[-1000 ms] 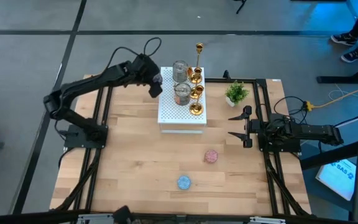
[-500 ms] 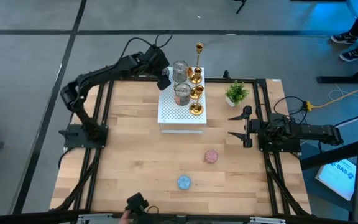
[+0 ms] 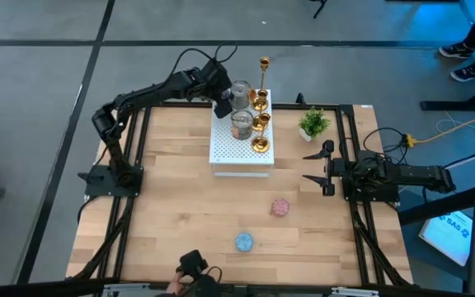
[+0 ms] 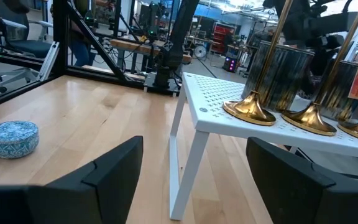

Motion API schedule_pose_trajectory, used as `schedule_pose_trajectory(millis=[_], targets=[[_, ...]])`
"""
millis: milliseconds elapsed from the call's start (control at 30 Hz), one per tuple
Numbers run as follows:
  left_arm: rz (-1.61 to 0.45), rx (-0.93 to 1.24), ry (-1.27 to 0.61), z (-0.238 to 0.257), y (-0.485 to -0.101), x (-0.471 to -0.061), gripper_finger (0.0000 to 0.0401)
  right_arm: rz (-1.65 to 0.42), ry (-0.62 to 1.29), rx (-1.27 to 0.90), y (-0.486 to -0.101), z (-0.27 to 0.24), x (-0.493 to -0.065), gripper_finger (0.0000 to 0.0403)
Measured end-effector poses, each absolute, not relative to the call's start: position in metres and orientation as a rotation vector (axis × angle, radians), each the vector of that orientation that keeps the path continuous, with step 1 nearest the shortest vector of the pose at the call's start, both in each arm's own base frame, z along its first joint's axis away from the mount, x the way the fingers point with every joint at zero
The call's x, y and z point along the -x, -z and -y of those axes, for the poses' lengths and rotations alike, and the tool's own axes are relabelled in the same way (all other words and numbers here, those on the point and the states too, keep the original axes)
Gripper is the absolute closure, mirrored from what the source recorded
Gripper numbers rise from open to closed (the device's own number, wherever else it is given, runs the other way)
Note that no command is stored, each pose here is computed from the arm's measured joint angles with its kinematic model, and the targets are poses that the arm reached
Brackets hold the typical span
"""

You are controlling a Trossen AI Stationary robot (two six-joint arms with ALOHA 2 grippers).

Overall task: Pick & Place candle stick holders
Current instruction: Put the red patterned scented candle on the shelf

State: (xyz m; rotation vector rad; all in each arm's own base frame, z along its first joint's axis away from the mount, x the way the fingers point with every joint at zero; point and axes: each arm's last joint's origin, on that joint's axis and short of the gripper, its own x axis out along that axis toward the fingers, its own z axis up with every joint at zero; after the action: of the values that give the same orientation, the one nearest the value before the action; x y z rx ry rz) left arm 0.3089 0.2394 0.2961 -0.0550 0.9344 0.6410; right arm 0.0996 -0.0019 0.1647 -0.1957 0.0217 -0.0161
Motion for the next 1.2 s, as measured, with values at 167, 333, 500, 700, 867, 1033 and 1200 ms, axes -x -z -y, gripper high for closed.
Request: schedule_pose_trajectory(millis=[167,333,500,700,867,1033,1200], targets=[[-0.923,0.052,-0.639,-0.2397,-0.2967,-0.3098,0.0113,-0.021,0.016,0.195,-0.1648,0.0019,-0.0996,0.0112],[-0.925,0.053,-0.639,-0.2400,-0.2965,-0.3094,0.0113,-0.022,0.016,0.196,-0.1647,0.0019,-0.0996,0.0112],[-0.947,0.060,-0.634,-0.2388,-0.2951,-0.3081,0.0113,-0.022,0.016,0.196,-0.1647,0.0019,-0.0996,0.0112],[-0.951,0.062,-0.633,-0.2386,-0.2949,-0.3079,0.0108,-0.022,0.016,0.195,-0.1647,0.0019,-0.0996,0.0112],[-0.961,0.065,-0.630,-0.2382,-0.2942,-0.3073,0.0092,-0.021,0.016,0.196,-0.1648,0.0019,-0.0996,0.0112],[-0.989,0.073,-0.624,-0.2368,-0.2925,-0.3055,0.0085,-0.022,0.016,0.196,-0.1647,0.0019,-0.0996,0.0112],[-0.986,0.077,-0.635,-0.2371,-0.2926,-0.3055,0.0083,-0.021,0.016,0.195,-0.1648,0.0019,-0.0996,0.0112]])
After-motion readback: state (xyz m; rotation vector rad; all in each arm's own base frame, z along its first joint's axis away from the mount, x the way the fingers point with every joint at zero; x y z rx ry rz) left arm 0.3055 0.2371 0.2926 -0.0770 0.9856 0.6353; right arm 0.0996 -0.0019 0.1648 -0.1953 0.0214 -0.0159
